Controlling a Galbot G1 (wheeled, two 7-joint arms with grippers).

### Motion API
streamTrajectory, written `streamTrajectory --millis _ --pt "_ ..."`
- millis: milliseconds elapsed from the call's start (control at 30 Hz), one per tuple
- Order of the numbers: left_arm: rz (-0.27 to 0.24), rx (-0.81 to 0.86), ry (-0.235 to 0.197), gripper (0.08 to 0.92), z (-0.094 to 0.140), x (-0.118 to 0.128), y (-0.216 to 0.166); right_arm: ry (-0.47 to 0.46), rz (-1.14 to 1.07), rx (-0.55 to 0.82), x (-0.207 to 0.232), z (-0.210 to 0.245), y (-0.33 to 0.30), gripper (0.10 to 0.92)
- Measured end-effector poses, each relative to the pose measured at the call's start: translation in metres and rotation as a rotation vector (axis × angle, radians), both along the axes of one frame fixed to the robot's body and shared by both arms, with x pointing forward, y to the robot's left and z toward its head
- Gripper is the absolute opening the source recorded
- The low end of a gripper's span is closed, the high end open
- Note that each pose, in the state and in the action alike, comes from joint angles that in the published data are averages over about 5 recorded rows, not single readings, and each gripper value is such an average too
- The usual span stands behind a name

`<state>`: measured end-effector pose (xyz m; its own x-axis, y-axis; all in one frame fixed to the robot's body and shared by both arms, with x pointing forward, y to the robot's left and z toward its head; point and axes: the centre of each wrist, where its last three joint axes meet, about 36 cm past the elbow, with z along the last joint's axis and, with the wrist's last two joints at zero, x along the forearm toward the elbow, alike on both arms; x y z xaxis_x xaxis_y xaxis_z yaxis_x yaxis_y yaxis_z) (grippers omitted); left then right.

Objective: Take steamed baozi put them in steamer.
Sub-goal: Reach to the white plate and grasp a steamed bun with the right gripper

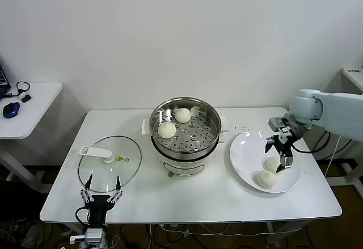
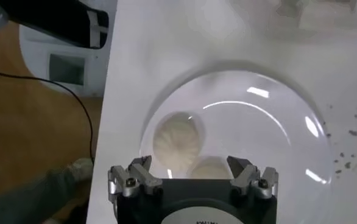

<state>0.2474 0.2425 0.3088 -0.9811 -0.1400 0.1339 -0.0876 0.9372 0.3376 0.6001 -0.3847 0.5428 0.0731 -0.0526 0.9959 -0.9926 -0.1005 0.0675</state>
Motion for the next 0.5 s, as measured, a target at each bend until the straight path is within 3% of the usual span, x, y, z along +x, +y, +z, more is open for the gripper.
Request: streamTrajectory --millis 500 --pt "0.003 0.006 0.001 0.823 -0.002 0.0 0.001 0.03 0.002 -0.007 -0.008 -0.046 0.002 0.823"
